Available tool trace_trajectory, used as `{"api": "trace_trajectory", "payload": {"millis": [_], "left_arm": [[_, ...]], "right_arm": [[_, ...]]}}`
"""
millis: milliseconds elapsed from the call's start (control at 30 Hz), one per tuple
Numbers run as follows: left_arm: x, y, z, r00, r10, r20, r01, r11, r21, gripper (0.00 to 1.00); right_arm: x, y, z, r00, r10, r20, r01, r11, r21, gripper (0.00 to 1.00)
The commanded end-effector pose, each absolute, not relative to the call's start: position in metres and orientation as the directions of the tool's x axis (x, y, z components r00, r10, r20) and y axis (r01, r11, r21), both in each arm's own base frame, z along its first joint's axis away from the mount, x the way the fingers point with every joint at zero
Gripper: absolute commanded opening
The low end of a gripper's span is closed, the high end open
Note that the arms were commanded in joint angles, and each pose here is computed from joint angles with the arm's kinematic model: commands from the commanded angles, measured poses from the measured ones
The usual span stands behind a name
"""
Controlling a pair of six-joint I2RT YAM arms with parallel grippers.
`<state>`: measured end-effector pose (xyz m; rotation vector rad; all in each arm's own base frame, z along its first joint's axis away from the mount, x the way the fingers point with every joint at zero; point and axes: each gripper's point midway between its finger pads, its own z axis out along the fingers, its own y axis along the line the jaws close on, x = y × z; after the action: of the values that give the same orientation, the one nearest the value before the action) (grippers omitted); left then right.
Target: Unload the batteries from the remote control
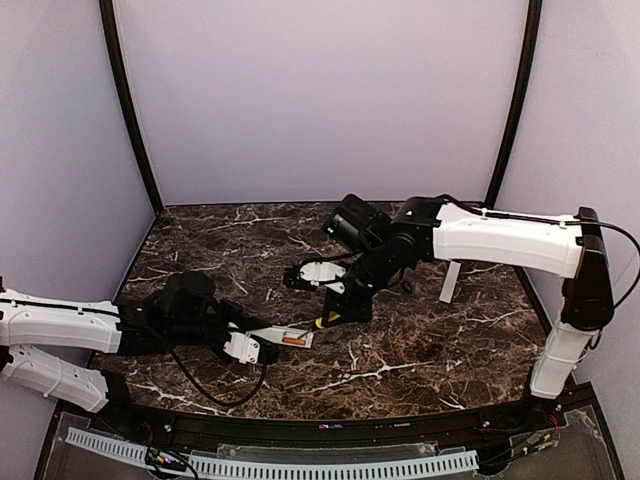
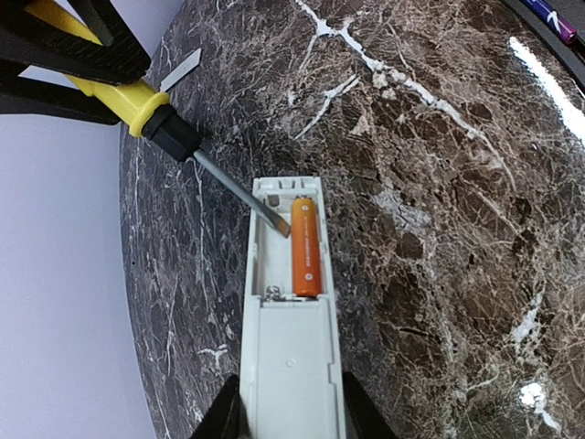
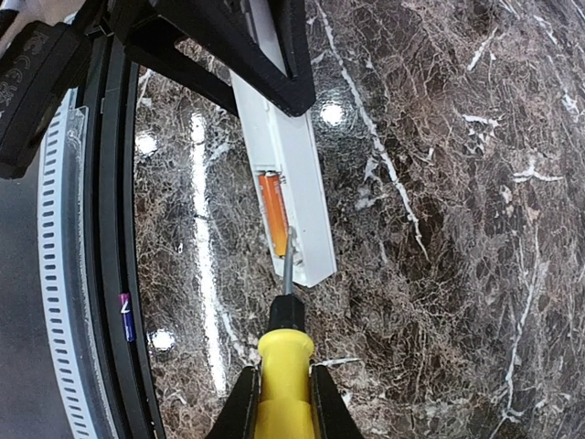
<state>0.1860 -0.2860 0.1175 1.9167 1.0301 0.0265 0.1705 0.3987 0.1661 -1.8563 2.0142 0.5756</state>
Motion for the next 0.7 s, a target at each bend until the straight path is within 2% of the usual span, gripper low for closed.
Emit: {"api": "trace_trajectory", "payload": {"millis": [0, 333, 667], "left_arm": [[0.191, -0.294, 0.129, 0.672, 0.640, -0.371, 0.608, -0.192, 0.771, 0.00], [0.193, -0.293, 0.113, 0.672, 0.660, -0.334, 0.613, -0.244, 0.751, 0.00], [0.192, -0.289, 0.097, 0.659, 0.682, -0.318, 0.634, -0.277, 0.722, 0.00]], "right_arm": [[0.159, 0.407, 0.145, -0.097, -0.865, -0.492, -0.993, 0.048, 0.111, 0.00], [0.167, 0.414, 0.126, -0.118, -0.867, -0.483, -0.993, 0.088, 0.085, 0.00], [0.171, 0.417, 0.116, -0.154, -0.830, -0.535, -0.988, 0.138, 0.071, 0.00]]}}
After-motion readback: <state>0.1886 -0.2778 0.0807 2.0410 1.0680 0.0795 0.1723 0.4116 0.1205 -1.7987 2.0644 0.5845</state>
